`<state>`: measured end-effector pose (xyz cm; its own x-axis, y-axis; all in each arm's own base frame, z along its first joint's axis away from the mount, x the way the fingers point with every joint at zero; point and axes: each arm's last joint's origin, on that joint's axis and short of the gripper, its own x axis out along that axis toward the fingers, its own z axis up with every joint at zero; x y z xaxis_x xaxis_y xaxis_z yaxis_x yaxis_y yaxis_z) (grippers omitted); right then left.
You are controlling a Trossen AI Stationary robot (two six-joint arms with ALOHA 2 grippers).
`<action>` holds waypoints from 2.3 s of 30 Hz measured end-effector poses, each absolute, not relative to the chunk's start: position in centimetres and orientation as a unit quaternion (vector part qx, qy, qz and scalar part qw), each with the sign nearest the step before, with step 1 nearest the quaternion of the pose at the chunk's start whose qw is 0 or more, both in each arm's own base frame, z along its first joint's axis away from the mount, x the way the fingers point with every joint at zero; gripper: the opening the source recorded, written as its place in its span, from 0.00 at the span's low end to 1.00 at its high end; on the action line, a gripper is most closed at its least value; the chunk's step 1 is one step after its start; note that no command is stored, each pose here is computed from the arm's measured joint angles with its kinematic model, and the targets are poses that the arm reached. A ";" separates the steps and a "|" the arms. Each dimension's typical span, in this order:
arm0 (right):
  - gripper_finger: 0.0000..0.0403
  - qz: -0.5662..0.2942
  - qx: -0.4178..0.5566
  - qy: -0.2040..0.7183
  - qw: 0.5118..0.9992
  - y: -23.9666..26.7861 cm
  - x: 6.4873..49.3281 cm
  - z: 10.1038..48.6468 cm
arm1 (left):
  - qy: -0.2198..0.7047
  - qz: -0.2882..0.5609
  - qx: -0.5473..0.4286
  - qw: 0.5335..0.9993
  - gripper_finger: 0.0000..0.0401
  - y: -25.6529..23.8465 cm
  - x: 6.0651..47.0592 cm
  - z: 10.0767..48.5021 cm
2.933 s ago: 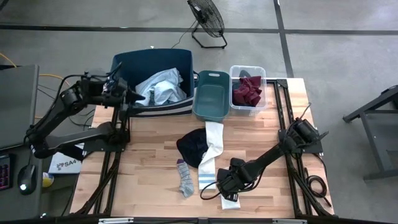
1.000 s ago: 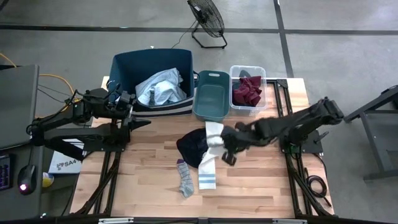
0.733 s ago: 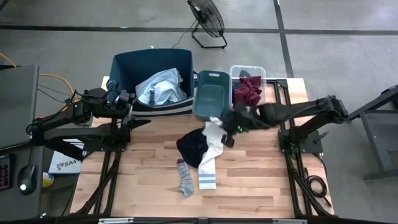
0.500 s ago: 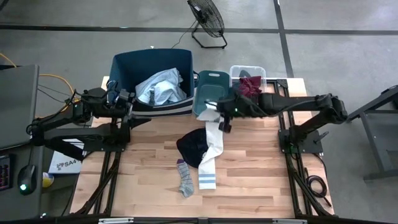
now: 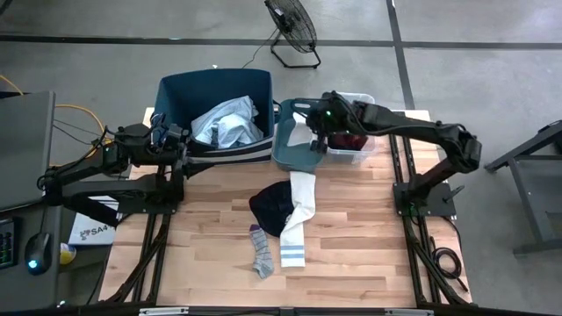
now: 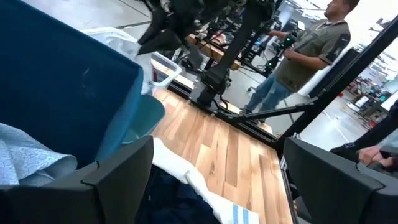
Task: Pick & Place Cloths
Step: Put the white sock into the blue bin
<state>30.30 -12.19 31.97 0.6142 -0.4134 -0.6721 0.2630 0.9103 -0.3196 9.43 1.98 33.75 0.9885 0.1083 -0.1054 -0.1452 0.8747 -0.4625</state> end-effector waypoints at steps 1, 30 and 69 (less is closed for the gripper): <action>0.01 -0.190 -0.092 0.398 0.893 -12.7 30.5 31.6 | 0.038 0.066 -0.243 0.967 0.87 2.0 9.4 33.7; 0.48 -0.188 -0.003 0.433 0.882 -13.5 32.5 27.9 | 0.036 0.074 -0.248 0.965 0.87 2.0 9.4 33.7; 0.46 -0.075 0.075 0.498 0.861 5.4 30.5 18.7 | 0.049 0.066 -0.249 0.965 0.87 2.0 9.4 33.5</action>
